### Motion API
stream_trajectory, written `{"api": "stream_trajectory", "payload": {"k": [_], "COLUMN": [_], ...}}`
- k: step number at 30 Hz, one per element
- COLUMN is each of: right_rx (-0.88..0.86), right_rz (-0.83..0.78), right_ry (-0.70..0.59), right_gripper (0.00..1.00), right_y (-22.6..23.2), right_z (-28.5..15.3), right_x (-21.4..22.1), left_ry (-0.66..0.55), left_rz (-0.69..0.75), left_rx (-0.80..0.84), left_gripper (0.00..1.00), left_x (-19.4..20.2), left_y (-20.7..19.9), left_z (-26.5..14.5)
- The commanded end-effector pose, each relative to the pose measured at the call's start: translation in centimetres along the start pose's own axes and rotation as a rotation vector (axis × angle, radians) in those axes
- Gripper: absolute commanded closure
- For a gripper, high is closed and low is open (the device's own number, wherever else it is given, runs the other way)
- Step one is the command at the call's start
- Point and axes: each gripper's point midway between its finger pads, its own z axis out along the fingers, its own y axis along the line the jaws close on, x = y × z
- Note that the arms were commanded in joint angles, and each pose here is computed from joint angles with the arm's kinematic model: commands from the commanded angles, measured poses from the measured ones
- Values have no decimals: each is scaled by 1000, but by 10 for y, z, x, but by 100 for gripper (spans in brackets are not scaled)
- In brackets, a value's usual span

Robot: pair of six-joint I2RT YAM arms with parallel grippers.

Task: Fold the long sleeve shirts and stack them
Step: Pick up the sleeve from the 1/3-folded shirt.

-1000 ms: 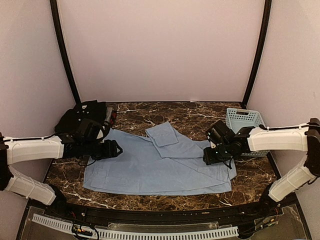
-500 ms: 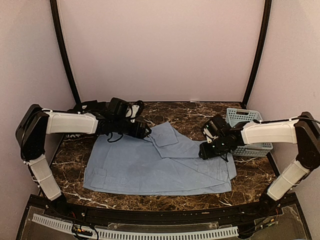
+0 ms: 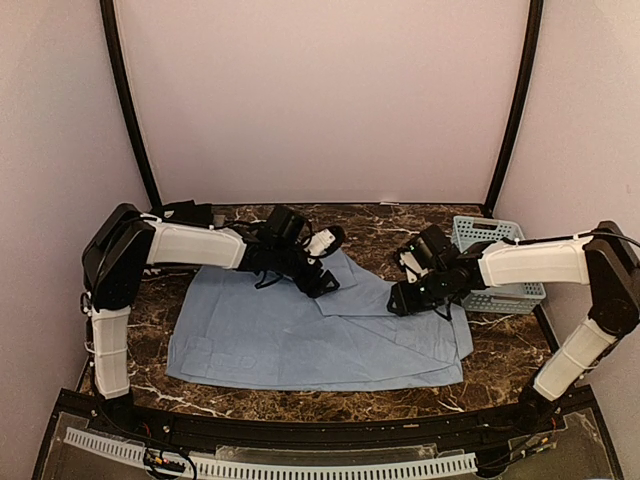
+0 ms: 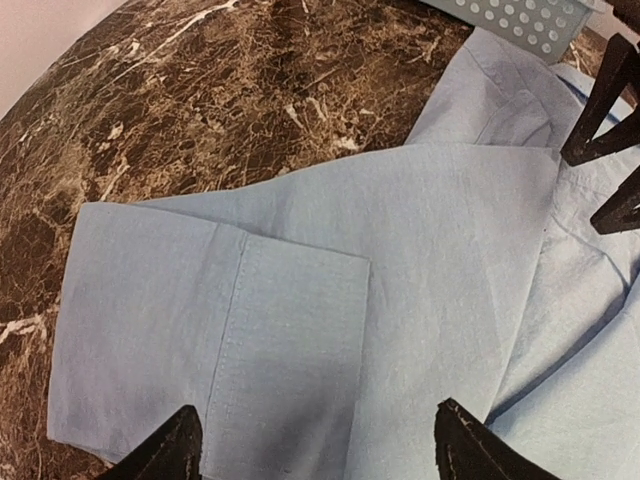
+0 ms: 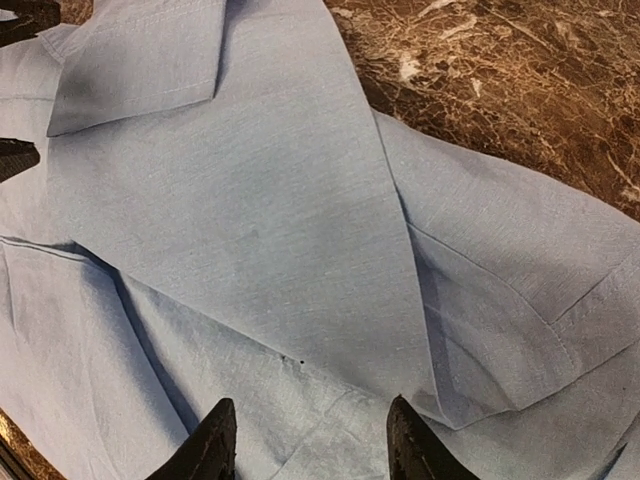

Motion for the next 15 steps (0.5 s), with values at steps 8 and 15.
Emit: {"api": "stream_trajectory", "payload": {"k": [8,15], "right_rx": [-23,-19], "right_rz": [10,13], "right_ry": [8,24], "right_gripper": [52,52], "right_y": [0,-2], "right_z": [8,12], "right_x": [5,12], "left_ry": [118,136], "left_rz": [138,154], "left_rx": [-49,-43], "left_gripper": [30,49], "left_x": [34,43], "left_y": [12,12], "left_z": [19,25]}}
